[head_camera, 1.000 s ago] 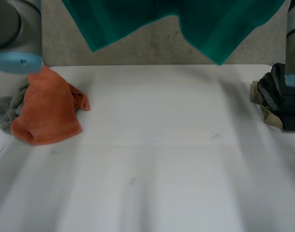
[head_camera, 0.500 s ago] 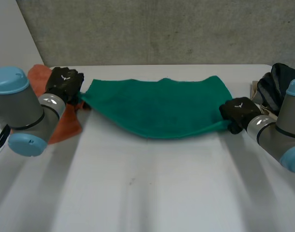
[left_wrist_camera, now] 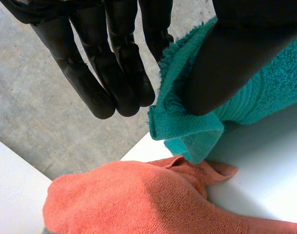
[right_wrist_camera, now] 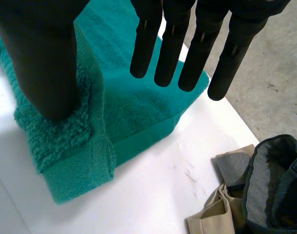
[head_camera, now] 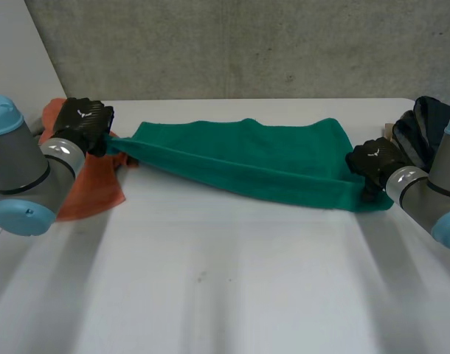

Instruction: Fold the laundry.

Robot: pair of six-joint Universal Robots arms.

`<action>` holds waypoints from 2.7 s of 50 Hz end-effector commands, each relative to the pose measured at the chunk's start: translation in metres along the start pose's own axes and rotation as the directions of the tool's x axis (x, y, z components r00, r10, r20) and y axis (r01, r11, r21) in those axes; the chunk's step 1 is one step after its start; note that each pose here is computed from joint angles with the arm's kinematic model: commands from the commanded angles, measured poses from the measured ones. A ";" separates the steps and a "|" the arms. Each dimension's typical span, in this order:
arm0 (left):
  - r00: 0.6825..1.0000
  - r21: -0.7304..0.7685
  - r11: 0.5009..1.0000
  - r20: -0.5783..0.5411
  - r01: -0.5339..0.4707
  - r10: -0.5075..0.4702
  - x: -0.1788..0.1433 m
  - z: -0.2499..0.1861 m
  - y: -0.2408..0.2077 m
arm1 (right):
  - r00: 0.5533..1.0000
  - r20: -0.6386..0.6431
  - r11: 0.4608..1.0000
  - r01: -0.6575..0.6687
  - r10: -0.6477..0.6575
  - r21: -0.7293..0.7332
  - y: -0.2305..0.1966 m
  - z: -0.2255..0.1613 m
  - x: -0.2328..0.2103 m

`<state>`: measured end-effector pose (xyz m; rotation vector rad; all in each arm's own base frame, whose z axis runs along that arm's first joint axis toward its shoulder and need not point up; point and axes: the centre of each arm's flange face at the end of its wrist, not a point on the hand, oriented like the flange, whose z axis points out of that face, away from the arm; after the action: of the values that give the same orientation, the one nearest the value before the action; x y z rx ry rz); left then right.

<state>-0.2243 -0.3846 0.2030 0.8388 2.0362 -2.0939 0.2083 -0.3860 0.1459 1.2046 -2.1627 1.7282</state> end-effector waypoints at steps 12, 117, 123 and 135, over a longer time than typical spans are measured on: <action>0.965 -0.245 0.944 -0.197 -0.220 0.173 0.015 -0.062 0.013 | 0.996 0.071 0.969 -0.028 0.047 -0.246 0.014 -0.044 0.022; 0.918 -0.227 0.907 -0.269 -0.354 0.291 0.037 -0.060 -0.036 | 0.991 -0.098 0.992 0.080 -0.089 -0.096 -0.006 -0.021 0.044; 0.944 -0.231 0.921 -0.180 -0.315 0.278 0.048 -0.022 -0.038 | 0.972 -0.220 0.996 0.081 -0.084 -0.026 -0.013 0.012 0.048; 0.938 -0.318 0.883 -0.136 -0.345 0.318 0.069 0.016 -0.016 | 0.935 -0.340 0.992 0.120 -0.098 0.045 -0.019 0.062 0.046</action>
<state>-0.2907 -0.3688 0.1946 1.1281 2.0316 -1.5394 0.2073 -0.4472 0.1718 0.9668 -1.8618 1.8019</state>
